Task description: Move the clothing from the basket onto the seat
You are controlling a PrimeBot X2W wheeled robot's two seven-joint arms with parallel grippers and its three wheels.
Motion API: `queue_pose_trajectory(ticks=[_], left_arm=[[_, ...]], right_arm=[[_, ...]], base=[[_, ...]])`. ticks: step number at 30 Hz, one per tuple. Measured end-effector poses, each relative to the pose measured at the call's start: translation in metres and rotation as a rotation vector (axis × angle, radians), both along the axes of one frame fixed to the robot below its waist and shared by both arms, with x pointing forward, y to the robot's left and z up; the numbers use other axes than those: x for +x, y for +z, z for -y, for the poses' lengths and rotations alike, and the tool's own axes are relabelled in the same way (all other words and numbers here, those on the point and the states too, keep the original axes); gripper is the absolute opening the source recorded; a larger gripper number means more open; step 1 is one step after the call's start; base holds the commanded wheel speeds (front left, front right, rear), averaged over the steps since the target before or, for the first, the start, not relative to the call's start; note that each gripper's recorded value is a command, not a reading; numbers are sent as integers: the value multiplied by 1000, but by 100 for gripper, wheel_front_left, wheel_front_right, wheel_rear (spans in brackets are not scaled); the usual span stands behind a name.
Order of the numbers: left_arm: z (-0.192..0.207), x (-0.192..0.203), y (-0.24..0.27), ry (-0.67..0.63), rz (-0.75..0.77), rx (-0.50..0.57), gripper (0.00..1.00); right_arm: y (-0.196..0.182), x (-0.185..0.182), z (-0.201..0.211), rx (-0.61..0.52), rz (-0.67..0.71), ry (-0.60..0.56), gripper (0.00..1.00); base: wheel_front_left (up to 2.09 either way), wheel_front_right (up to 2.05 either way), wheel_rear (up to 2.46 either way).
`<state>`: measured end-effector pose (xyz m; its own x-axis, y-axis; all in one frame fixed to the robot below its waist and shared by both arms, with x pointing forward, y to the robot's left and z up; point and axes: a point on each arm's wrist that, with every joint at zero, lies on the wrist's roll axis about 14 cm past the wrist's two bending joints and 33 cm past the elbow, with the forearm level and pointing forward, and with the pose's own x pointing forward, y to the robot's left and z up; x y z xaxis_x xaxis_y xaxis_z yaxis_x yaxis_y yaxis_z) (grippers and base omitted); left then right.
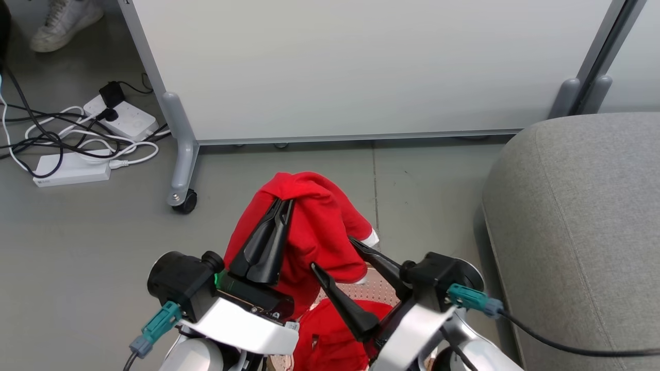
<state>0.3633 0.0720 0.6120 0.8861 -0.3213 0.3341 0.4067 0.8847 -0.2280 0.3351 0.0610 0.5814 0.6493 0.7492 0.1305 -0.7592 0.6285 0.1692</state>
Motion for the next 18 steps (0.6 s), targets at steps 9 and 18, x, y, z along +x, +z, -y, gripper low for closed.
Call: queue_pose_trajectory(ticks=[9, 18], left_arm=[[4, 2, -4, -17, -12, 6, 0], [1, 1, 3, 0, 22, 2, 83]], right_arm=[[-22, 7, -18, -82, -26, 64, 0], [-13, 15, -16, -37, 3, 48, 0]], base=[[0, 0, 0], [0, 0, 0]])
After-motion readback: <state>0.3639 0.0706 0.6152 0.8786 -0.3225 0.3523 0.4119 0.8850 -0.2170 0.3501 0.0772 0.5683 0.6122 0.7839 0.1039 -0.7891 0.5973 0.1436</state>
